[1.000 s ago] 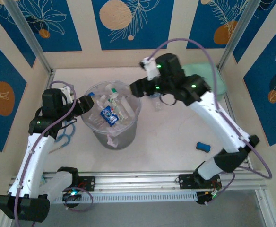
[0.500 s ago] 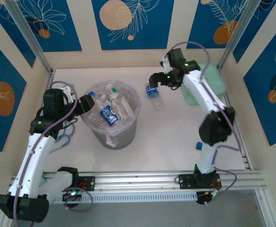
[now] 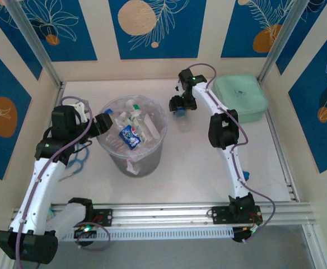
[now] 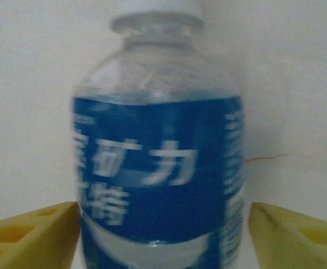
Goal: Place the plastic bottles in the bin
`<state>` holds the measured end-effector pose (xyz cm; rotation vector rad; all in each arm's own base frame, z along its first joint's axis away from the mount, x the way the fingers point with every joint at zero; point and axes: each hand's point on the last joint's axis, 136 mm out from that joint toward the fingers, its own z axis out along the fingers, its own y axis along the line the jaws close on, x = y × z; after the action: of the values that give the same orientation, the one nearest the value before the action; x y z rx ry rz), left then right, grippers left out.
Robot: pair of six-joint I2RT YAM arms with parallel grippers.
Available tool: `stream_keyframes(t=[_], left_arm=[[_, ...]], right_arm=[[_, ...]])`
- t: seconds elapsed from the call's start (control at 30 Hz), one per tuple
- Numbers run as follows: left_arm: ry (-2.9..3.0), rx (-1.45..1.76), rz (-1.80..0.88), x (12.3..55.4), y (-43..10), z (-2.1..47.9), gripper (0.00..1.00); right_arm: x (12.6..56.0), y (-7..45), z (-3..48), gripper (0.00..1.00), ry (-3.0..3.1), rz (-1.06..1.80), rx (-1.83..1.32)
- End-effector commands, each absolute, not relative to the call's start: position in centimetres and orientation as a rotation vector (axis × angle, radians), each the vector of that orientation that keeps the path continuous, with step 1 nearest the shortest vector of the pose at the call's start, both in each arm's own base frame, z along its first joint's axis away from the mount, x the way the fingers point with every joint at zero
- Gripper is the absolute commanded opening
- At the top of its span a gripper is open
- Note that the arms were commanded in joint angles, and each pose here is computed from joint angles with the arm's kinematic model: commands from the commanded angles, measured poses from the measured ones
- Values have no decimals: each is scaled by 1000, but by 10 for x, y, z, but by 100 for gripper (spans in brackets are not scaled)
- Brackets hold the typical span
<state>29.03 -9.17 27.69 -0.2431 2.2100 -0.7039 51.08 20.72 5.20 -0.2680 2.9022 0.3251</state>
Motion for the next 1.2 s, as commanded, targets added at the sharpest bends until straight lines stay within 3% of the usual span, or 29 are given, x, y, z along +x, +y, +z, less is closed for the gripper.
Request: stream_keyframes(t=[0.0, 0.17, 0.33, 0.6, 0.87, 1.0, 1.17], left_arm=[[2328, -185, -710, 277, -101, 253, 75], [2332, -181, -715, 278, -102, 250, 75], [2330, -173, -759, 278, -108, 251, 73], [2329, -160, -837, 282, -122, 251, 72], [2330, -116, -857, 286, -148, 250, 71], [2340, -52, -865, 286, -177, 245, 71], [2297, -9, -932, 290, -203, 256, 71]], right_arm=[[508, 215, 66, 72, 2878, 381, -255], [503, 210, 81, 55, 2855, 442, -218], [496, 198, 111, 48, 2802, 483, -189], [459, 178, 198, 46, 2619, 660, -125], [383, 147, 319, 40, 2321, 826, -49], [319, 182, 380, 34, 2096, 1112, -138], [267, 206, 428, 29, 1914, 1146, -293]])
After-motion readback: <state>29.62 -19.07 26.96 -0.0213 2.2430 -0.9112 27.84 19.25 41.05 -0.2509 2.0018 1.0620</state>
